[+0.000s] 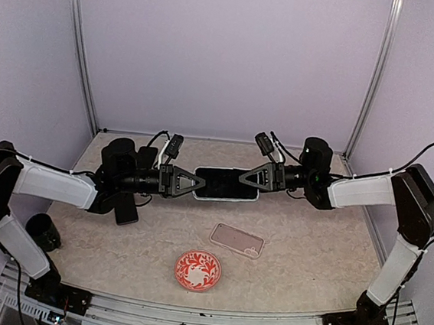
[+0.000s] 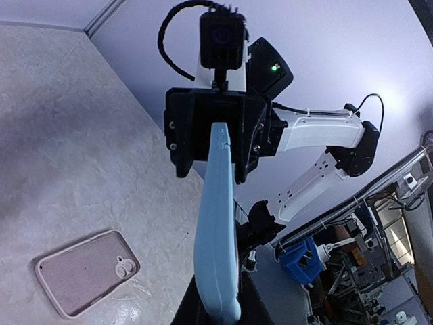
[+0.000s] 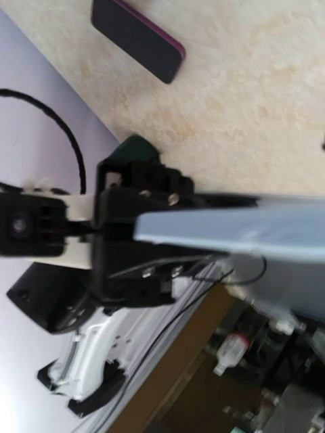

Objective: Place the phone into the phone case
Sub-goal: Press the top right corner of the phone case, then pass from the left arm to the right

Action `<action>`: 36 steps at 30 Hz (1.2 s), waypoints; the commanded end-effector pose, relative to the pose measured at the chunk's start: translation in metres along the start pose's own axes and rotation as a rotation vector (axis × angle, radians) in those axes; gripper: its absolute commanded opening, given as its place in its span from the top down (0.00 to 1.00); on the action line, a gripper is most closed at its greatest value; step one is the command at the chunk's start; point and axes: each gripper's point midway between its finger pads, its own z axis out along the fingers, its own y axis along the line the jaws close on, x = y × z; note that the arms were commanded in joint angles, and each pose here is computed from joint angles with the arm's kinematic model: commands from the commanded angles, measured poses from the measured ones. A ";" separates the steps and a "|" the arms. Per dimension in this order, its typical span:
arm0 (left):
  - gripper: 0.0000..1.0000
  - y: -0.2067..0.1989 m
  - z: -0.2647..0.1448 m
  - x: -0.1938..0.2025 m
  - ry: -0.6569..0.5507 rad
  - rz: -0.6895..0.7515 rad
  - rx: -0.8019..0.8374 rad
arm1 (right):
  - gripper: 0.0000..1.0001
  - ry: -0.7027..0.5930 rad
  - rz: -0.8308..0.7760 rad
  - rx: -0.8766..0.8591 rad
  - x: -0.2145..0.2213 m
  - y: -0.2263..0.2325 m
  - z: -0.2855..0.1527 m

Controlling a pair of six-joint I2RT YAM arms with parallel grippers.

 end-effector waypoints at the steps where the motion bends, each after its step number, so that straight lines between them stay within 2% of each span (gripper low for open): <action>1: 1.00 -0.030 -0.008 -0.027 -0.095 0.106 0.090 | 0.54 0.000 -0.001 -0.001 0.006 -0.004 -0.003; 4: 1.00 -0.031 -0.010 -0.029 -0.112 0.117 0.082 | 0.55 0.005 0.004 -0.001 0.008 -0.004 -0.002; 7: 1.00 -0.035 -0.010 -0.031 -0.113 0.125 0.089 | 0.60 0.008 0.004 -0.006 0.010 -0.003 0.000; 9: 1.00 -0.034 -0.009 -0.029 -0.106 0.122 0.090 | 0.72 0.011 0.004 -0.012 0.011 -0.002 0.001; 12: 1.00 -0.032 -0.007 -0.027 -0.097 0.118 0.088 | 0.99 0.013 0.004 -0.026 0.011 0.001 0.002; 14: 0.88 -0.031 -0.007 -0.026 -0.093 0.115 0.086 | 1.00 0.013 0.002 -0.027 0.011 0.002 0.002; 19: 0.66 -0.034 -0.023 -0.034 -0.121 0.112 0.104 | 1.00 0.006 0.006 -0.005 0.011 -0.003 -0.002; 23: 0.52 -0.035 -0.047 -0.046 -0.181 0.089 0.123 | 1.00 -0.001 0.007 0.005 0.011 -0.005 -0.005; 26: 0.43 -0.027 -0.046 -0.044 -0.169 0.072 0.091 | 1.00 0.001 0.008 0.002 0.011 -0.005 -0.005; 31: 0.40 -0.008 -0.036 -0.049 -0.144 0.065 0.004 | 1.00 0.013 -0.003 -0.012 0.011 -0.001 -0.005; 36: 0.39 0.018 -0.021 -0.046 -0.059 0.064 -0.129 | 1.00 0.023 -0.009 -0.020 0.012 0.002 -0.005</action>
